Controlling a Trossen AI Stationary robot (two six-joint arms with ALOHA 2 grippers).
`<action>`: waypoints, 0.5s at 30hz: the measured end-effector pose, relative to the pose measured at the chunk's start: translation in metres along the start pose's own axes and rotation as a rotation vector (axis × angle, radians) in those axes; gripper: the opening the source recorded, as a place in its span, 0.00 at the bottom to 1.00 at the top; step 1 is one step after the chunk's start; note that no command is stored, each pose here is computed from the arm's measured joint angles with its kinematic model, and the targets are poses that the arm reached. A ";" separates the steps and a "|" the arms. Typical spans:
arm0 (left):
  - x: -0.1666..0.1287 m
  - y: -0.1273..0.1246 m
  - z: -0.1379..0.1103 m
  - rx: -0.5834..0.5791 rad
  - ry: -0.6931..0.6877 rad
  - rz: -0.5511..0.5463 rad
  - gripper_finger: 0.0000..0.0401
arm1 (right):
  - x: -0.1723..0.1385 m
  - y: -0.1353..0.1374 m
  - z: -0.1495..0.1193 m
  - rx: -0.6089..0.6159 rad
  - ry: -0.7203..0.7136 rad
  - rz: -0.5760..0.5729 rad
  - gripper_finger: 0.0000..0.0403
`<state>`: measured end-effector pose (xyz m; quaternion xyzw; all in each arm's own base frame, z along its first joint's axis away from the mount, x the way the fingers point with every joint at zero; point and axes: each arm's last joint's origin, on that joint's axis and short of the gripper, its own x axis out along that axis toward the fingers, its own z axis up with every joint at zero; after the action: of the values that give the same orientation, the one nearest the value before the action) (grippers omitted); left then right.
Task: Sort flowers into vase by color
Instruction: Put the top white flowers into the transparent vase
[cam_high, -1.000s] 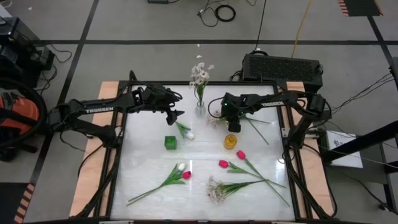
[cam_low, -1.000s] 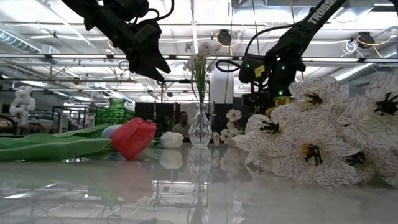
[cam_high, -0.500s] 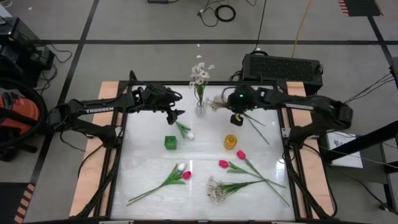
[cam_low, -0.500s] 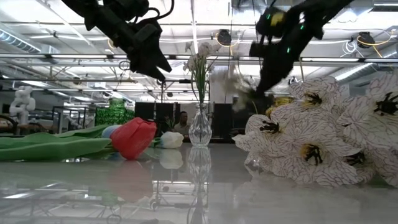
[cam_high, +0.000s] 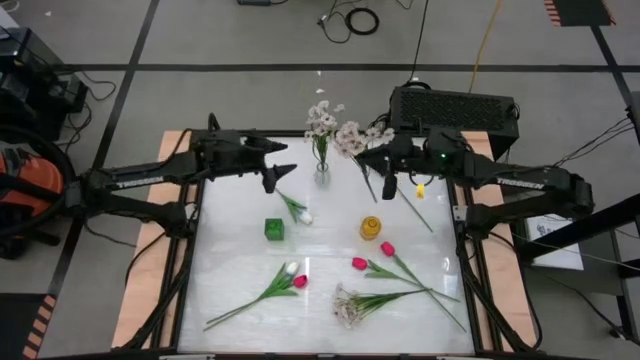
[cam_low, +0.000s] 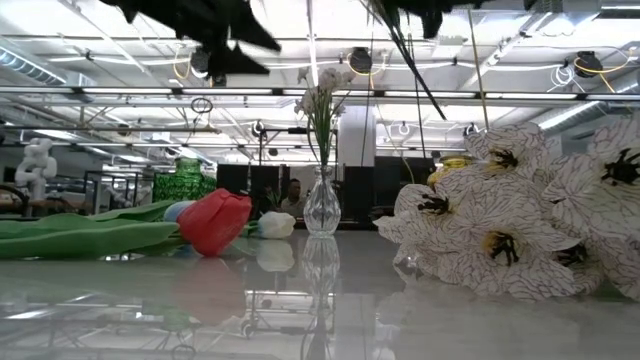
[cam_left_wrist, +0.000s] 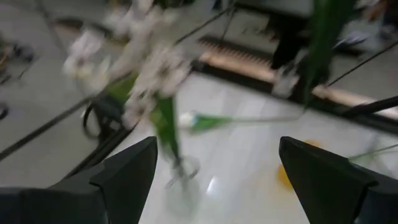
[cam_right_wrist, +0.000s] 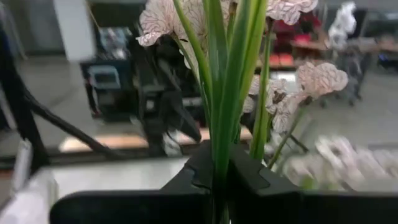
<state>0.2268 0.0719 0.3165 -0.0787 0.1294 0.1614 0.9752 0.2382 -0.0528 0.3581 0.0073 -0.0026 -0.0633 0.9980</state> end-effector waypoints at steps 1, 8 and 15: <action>-0.004 -0.005 0.002 0.006 -0.018 -0.027 0.86 | 0.003 0.004 0.001 0.000 -0.030 0.019 0.03; -0.007 -0.049 0.013 0.045 -0.182 -0.244 0.86 | 0.031 0.041 -0.006 -0.053 -0.143 0.160 0.03; 0.018 -0.076 0.007 0.076 -0.256 -0.304 0.86 | 0.053 0.065 -0.021 -0.058 -0.193 0.223 0.03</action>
<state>0.2707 0.0073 0.3263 -0.0392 -0.0032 0.0161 0.9991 0.2990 0.0053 0.3386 -0.0281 -0.0975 0.0473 0.9937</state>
